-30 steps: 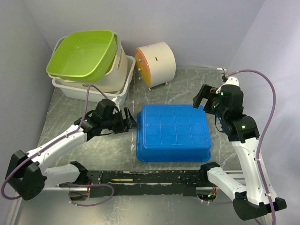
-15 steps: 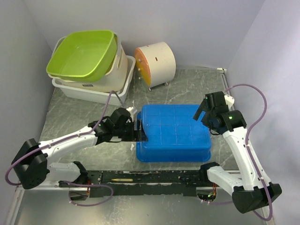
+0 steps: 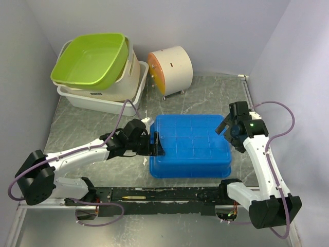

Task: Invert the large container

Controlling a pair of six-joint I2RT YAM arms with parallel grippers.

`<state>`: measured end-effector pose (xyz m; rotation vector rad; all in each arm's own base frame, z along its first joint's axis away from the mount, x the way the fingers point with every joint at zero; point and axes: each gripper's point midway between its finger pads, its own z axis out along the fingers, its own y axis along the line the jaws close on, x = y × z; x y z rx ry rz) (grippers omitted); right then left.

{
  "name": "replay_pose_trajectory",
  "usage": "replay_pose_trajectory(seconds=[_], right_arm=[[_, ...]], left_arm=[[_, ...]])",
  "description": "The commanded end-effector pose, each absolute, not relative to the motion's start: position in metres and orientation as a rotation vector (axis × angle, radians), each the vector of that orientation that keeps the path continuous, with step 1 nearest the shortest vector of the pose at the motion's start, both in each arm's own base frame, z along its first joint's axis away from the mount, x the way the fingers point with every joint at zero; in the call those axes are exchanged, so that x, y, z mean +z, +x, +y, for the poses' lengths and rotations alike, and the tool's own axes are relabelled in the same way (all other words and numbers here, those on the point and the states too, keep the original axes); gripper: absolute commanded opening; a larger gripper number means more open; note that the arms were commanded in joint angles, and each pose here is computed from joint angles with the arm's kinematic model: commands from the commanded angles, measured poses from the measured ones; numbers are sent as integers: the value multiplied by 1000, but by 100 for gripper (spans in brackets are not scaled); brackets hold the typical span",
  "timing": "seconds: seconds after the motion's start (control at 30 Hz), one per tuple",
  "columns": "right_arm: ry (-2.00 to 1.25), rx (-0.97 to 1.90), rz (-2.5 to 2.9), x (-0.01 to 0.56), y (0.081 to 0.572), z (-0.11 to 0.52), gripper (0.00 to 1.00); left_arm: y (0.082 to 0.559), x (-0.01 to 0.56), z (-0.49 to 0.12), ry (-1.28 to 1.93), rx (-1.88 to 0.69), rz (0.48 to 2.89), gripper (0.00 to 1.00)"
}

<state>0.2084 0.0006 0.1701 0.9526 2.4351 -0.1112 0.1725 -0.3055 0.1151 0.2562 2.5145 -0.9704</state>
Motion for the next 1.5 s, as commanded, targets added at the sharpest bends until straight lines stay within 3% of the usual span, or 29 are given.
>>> replay_pose_trajectory(seconds=[0.0, 0.23, 0.5, 1.13, 1.3, 1.47], right_arm=[[1021, -30, 2430, 171, 218, -1, 100], [1114, 15, 2413, 180, 217, -8, 100], [1292, -298, 2336, 185, 176, -43, 100], [1415, 20, 2479, 140, 136, 9, 100], [1412, 147, 2451, 134, 149, 21, 100], [1211, 264, 2296, 156, 201, 18, 100]], left_arm=[[181, 129, -306, 302, -939, 2433, 87], [177, 132, -307, 370, -931, 2449, 88], [165, 132, -322, 481, -1033, 2477, 89], [143, 142, -339, 588, -1229, 2449, 88], [132, 135, -349, 684, -1248, 2456, 87], [117, 122, -372, 887, -1170, 2484, 87]])
